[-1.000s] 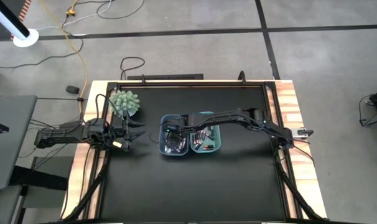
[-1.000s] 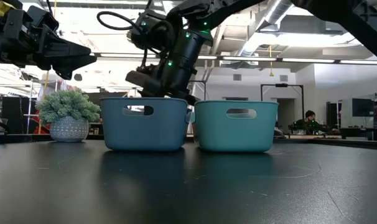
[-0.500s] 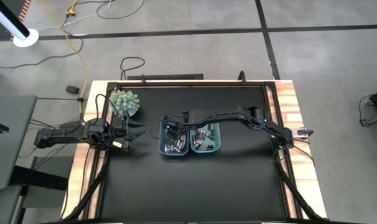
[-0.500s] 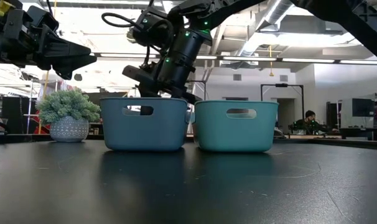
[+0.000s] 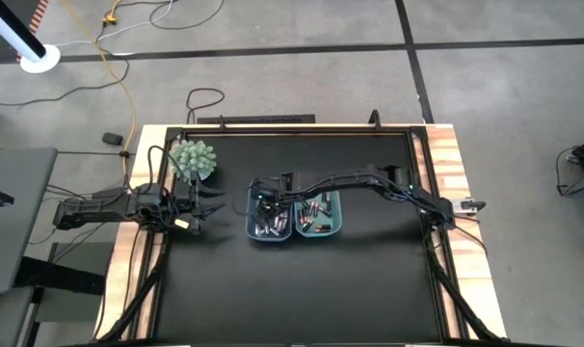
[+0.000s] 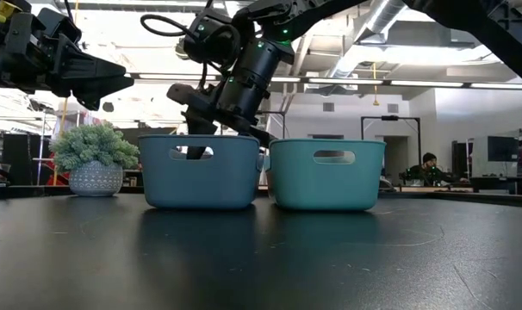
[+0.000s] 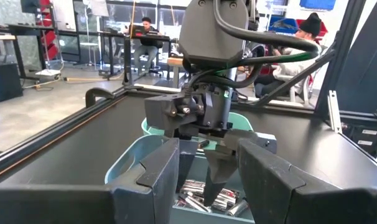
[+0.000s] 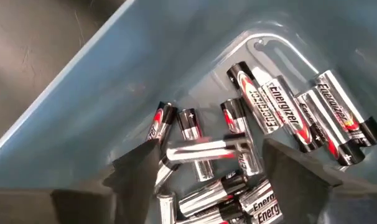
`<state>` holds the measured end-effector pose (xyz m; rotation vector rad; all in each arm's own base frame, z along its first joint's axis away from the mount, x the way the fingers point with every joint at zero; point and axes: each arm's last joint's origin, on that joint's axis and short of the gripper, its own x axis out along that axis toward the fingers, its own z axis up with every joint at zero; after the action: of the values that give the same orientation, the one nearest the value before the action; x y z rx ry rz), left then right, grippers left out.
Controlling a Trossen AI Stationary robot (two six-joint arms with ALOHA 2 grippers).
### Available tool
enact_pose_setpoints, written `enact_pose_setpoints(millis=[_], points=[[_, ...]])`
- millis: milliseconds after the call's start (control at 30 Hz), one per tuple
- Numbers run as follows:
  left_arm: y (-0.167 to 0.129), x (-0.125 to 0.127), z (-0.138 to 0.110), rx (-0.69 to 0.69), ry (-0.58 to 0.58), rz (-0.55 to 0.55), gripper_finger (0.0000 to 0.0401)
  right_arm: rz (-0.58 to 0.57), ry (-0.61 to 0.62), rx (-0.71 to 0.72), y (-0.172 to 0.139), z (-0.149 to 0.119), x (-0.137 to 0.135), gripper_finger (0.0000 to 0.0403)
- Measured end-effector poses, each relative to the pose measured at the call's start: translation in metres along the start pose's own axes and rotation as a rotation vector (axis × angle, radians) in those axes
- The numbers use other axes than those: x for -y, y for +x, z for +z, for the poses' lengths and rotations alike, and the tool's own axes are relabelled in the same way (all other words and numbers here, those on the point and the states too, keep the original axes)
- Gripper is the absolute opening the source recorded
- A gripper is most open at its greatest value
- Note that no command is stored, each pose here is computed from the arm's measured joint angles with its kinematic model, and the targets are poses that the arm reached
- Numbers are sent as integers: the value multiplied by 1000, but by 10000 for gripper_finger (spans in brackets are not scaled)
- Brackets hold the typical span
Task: Sort batteries
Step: Put the silver battery into the blue bin, then return to Home Position
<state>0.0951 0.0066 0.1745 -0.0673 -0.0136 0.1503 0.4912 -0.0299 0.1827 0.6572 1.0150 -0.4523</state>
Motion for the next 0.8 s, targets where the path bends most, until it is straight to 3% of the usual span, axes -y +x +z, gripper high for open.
enact_pose_setpoints(millis=[233,367,633,800], points=[[0,0,0,0,0,0,158,-7,-83,-11,0,-1,1,382],[0,0,0,0,0,0,158,-34,-78,-47,-7,-1,6,388],[0,0,0,0,0,0,158,-152,-111,-217,-83,-3,32,362],[0,0,0,0,0,0,158,-123,-317,-84,-149,-6,23,362]])
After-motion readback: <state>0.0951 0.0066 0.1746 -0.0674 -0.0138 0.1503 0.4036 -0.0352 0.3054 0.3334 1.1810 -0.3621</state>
